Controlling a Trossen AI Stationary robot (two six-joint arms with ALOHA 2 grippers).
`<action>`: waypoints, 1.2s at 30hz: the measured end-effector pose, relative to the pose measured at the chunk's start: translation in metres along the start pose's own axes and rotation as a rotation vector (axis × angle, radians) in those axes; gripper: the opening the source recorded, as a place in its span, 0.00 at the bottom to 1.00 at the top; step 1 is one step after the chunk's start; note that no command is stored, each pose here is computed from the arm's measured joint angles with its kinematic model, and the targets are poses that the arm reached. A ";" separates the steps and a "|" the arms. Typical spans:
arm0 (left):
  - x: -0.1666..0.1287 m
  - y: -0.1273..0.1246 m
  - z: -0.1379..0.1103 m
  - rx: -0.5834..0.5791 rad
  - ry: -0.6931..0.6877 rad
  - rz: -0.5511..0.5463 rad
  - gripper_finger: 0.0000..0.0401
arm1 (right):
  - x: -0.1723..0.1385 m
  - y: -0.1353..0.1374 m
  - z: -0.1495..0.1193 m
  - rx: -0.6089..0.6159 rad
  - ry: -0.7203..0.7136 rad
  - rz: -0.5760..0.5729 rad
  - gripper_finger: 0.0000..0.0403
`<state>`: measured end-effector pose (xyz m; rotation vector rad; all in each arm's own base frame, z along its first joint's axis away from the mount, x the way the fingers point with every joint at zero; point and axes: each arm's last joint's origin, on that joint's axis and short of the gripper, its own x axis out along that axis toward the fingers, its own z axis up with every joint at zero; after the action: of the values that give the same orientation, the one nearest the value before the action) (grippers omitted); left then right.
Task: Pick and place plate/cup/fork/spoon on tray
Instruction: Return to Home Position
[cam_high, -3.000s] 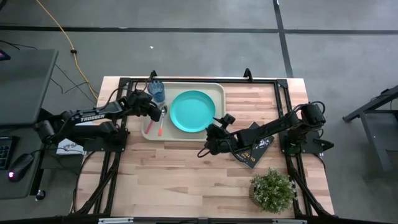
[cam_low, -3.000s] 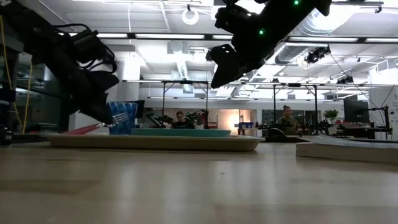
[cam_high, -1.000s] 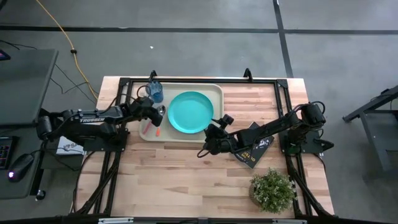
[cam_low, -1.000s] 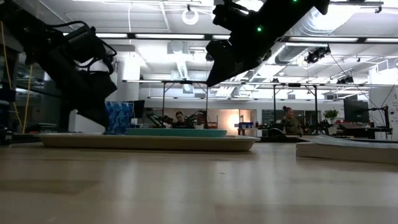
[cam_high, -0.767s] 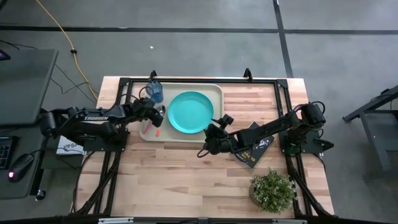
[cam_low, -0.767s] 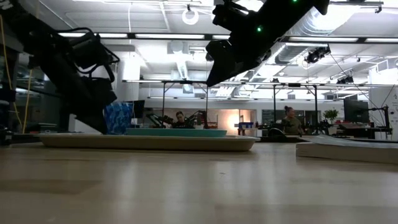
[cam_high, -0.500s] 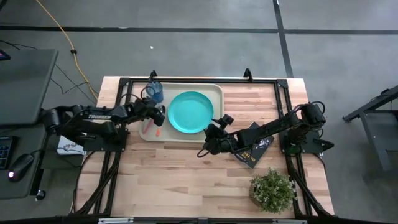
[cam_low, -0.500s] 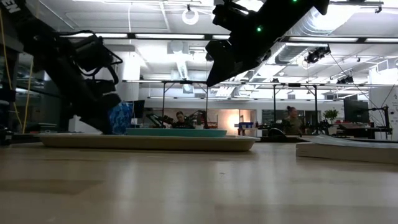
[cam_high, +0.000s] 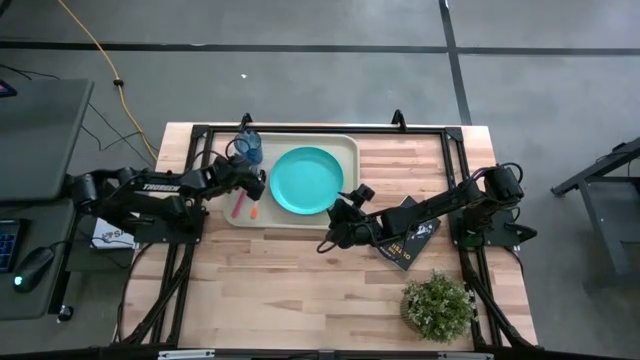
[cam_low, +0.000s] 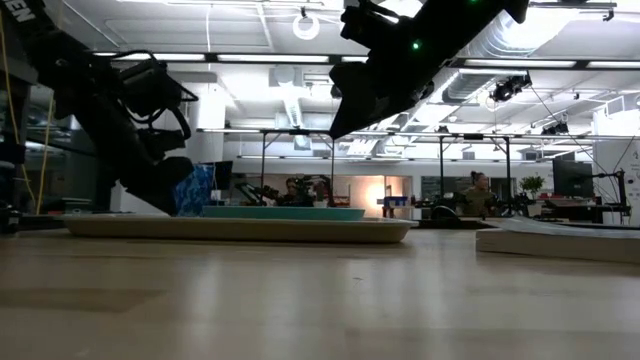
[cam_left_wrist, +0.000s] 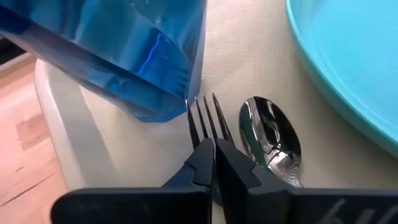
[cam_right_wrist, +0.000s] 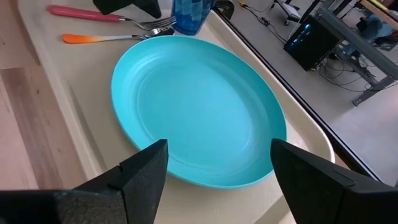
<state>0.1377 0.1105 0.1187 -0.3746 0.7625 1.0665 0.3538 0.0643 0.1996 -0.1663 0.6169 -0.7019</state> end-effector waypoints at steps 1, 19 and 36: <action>-0.001 0.000 0.000 0.002 -0.002 -0.001 0.00 | 0.000 0.000 0.000 0.000 0.001 0.003 0.68; -0.072 -0.016 0.013 0.069 -0.317 -0.342 0.00 | -0.003 -0.009 -0.020 -0.118 0.130 -0.103 0.68; -0.145 -0.012 0.032 0.144 -0.749 -0.529 0.00 | -0.090 -0.111 -0.062 0.196 0.130 -0.086 0.45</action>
<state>0.1218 0.0313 0.2443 -0.0258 0.0505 0.5685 0.2028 0.0425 0.2304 0.0353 0.6637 -0.8571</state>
